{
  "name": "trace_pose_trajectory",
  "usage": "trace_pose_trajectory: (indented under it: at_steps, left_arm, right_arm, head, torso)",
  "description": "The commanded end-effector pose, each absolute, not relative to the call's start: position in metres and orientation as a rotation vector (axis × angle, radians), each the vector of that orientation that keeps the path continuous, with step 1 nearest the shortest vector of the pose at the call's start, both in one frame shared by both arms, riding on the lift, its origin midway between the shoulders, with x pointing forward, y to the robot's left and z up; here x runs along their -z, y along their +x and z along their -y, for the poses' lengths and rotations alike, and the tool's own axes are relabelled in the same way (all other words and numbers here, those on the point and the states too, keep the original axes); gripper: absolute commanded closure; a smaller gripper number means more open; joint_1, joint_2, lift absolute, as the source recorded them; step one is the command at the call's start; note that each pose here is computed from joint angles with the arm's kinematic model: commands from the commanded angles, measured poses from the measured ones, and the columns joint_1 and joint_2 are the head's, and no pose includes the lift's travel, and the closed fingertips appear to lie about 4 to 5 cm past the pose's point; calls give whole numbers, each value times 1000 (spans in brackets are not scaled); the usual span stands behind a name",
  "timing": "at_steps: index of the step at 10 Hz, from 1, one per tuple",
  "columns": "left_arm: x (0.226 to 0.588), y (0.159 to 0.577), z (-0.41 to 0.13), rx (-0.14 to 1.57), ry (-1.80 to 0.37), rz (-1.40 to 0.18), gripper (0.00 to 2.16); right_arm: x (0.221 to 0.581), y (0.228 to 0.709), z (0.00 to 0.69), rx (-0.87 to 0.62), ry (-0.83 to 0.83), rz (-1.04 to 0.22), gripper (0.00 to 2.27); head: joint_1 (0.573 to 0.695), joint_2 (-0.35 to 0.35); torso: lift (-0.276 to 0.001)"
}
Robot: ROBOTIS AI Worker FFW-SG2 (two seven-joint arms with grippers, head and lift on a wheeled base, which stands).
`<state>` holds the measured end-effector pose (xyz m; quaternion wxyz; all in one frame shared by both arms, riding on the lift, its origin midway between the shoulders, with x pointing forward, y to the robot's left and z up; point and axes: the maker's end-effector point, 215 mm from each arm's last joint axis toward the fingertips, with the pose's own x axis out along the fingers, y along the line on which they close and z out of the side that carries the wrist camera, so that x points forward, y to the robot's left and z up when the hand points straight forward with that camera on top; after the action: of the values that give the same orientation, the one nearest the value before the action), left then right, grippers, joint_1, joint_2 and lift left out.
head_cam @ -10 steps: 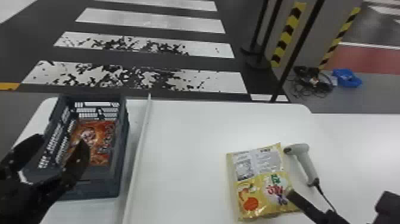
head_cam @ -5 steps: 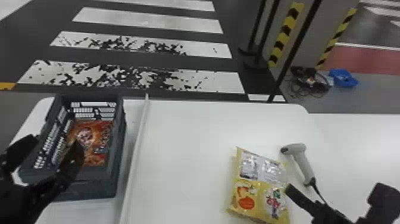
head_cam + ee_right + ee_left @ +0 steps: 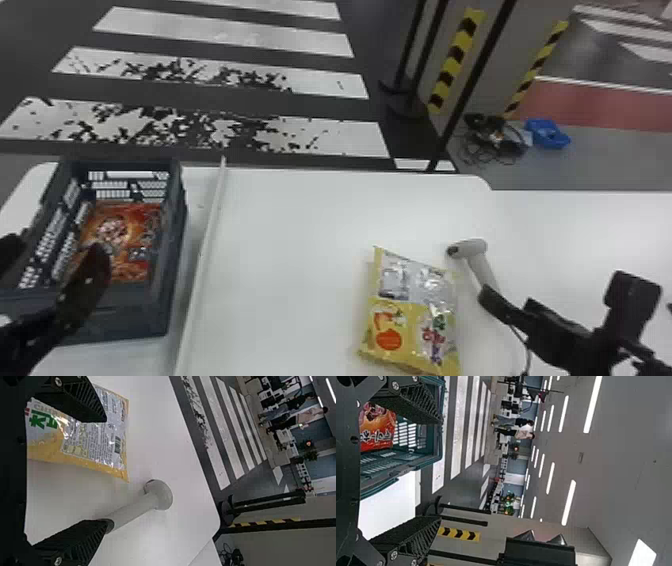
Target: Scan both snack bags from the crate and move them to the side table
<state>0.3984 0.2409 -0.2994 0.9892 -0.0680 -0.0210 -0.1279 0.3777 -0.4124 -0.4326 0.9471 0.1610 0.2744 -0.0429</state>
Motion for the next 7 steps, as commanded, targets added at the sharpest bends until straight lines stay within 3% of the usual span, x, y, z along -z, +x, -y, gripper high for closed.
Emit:
trace_pose_trajectory:
  at_steps: [1, 2, 3, 7]
  left_arm:
    - [306, 397, -242, 252, -136, 31, 144]
    - [311, 396, -240, 250, -129, 24, 144]
    - [316, 395, -240, 247, -128, 22, 144]
    - [337, 405, -247, 230, -122, 3, 144]
  right_arm:
    - [443, 391, 435, 88, 289, -554, 974]
    - [455, 394, 436, 68, 287, -578, 1946]
    - [462, 396, 428, 33, 303, -589, 2189]
    - [501, 404, 401, -27, 263, -657, 2240]
  head:
    - [695, -245]
    - [695, -259]
    - [695, -267]
    - [695, -235]
  torso:
    - [-95]
    - [-95]
    - [-95]
    - [-95]
